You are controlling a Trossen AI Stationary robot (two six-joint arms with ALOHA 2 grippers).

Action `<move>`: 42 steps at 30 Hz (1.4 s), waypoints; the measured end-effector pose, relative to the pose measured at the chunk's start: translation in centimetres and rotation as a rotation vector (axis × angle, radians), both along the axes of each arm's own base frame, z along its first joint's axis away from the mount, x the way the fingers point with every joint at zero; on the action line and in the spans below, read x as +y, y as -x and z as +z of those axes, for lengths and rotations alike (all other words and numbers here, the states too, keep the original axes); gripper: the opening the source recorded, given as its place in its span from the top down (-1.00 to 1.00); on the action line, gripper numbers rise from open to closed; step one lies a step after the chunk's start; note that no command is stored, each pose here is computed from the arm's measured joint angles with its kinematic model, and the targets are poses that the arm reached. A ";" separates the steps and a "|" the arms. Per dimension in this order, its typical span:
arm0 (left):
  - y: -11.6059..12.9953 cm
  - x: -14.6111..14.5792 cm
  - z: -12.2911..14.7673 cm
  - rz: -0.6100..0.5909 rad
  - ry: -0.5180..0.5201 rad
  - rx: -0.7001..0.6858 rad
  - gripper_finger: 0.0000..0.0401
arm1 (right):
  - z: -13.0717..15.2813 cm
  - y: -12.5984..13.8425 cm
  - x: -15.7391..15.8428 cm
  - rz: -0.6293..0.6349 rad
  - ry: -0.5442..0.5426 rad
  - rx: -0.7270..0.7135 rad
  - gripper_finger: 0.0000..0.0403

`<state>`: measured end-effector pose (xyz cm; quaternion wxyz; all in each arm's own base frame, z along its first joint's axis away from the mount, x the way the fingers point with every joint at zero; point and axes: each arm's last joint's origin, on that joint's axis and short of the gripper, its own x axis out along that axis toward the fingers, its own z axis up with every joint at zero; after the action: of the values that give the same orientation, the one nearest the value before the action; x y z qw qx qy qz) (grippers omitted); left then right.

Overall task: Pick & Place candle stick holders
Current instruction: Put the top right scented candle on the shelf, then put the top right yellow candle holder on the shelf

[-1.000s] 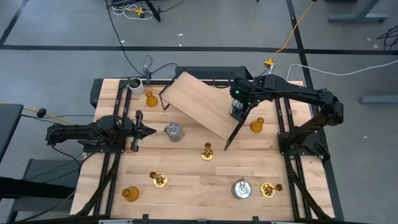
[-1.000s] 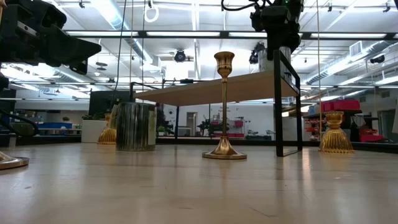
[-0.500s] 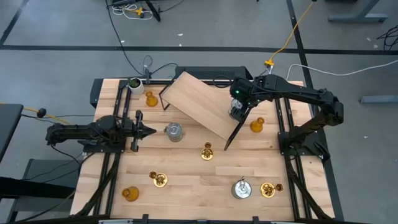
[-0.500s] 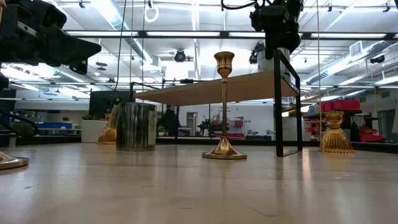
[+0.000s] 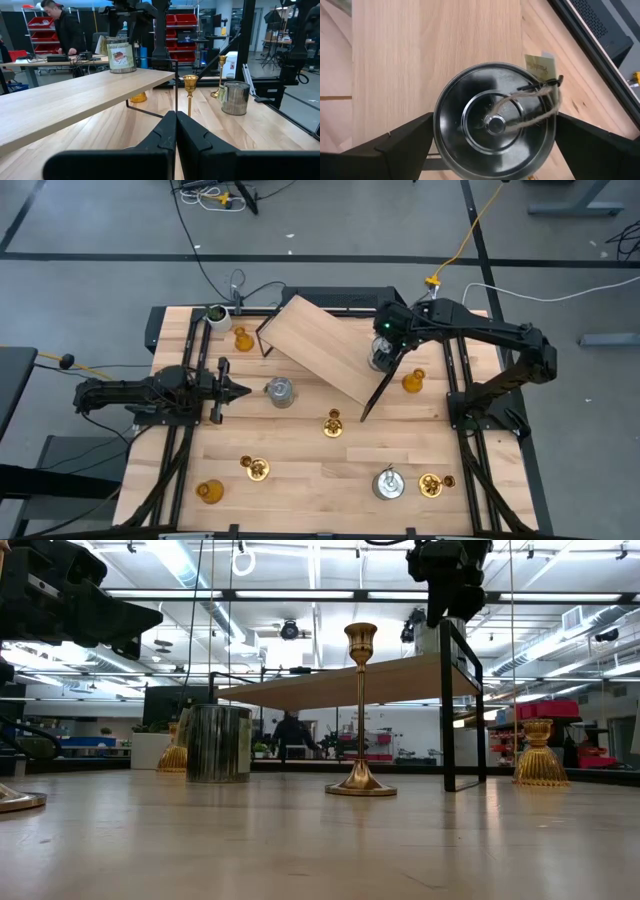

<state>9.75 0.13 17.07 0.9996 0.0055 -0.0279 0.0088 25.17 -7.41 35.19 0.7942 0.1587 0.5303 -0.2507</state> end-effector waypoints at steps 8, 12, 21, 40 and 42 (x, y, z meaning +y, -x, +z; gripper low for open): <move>0.0 0.0 0.0 0.000 0.000 0.000 0.94 | 1.3 1.3 0.4 0.009 -0.007 -0.056 -0.98; 0.0 0.0 0.0 0.000 0.000 0.000 0.94 | 2.2 2.5 0.8 0.010 0.001 -0.088 -0.98; 0.0 0.0 0.0 0.000 0.000 0.000 0.94 | 3.9 5.7 1.7 0.010 0.011 -0.121 -0.98; 0.0 0.0 0.0 0.000 0.000 0.000 0.94 | 4.4 9.2 2.6 0.009 -0.006 -0.057 -0.98; 0.0 0.0 0.0 0.000 0.000 0.000 0.94 | 3.7 9.4 2.7 0.009 -0.011 -0.039 -0.98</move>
<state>9.75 0.13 17.07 0.9996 0.0055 -0.0279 0.0089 15.76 -4.72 38.94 0.8045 0.1657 0.5169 -0.2411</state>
